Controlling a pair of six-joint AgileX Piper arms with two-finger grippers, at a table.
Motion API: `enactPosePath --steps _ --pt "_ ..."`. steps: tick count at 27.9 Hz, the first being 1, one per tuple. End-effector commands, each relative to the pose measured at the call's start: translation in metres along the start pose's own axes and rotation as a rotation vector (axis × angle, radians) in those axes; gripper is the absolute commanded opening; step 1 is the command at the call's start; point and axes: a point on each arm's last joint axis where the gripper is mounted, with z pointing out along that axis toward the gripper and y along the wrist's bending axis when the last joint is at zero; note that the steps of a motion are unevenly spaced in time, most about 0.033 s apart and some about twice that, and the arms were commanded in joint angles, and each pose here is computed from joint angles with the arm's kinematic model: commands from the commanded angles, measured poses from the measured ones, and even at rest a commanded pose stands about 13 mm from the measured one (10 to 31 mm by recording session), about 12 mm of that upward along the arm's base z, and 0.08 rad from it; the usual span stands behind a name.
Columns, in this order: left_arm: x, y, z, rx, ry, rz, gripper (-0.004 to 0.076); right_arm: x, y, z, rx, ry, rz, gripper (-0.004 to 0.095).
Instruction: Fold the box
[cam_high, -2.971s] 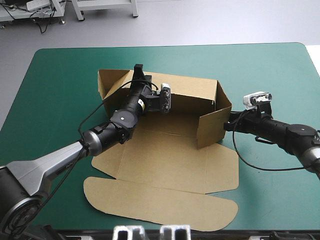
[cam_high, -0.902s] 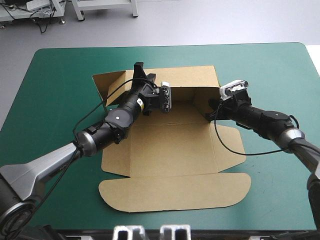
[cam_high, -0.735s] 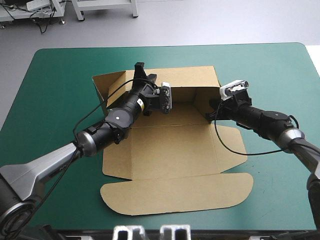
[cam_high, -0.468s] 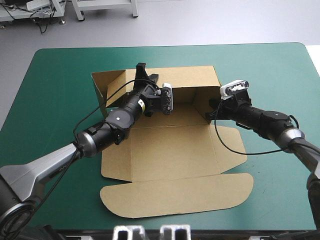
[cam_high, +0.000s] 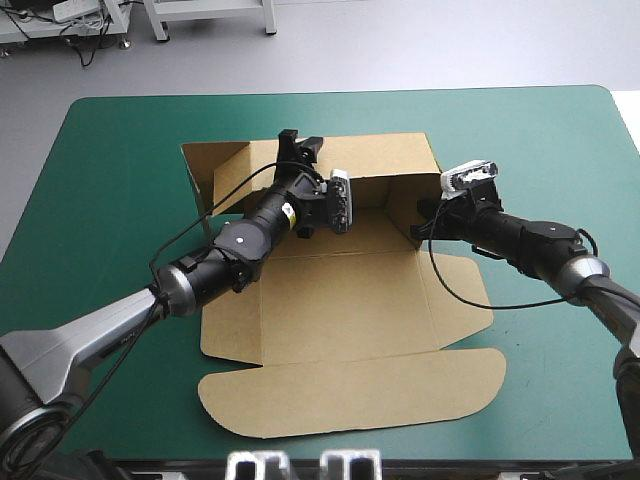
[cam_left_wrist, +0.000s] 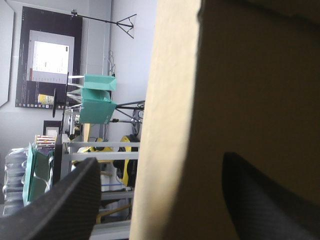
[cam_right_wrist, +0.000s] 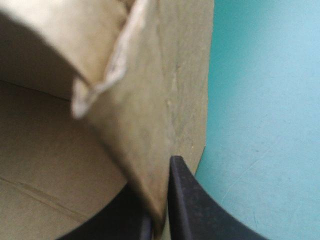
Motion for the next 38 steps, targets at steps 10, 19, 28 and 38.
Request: enactPosePath --steps 10,19,28,38 --pt "-0.076 0.003 -0.044 -0.104 -0.136 0.021 0.0496 -0.02 0.01 -0.01 -0.071 -0.08 0.005 0.0" --pt "-0.099 0.022 -0.091 -0.177 -0.251 -0.053 0.03 -0.018 0.008 -0.011 -0.032 -0.041 0.027 0.0" --pt "-0.05 0.064 -0.096 -0.338 -0.035 -0.197 0.0 -0.031 0.018 -0.043 0.002 -0.039 0.087 0.0" --pt "0.108 0.15 -0.101 -0.488 0.364 -0.855 0.0 -0.047 0.037 -0.082 -0.056 0.334 0.159 0.0"
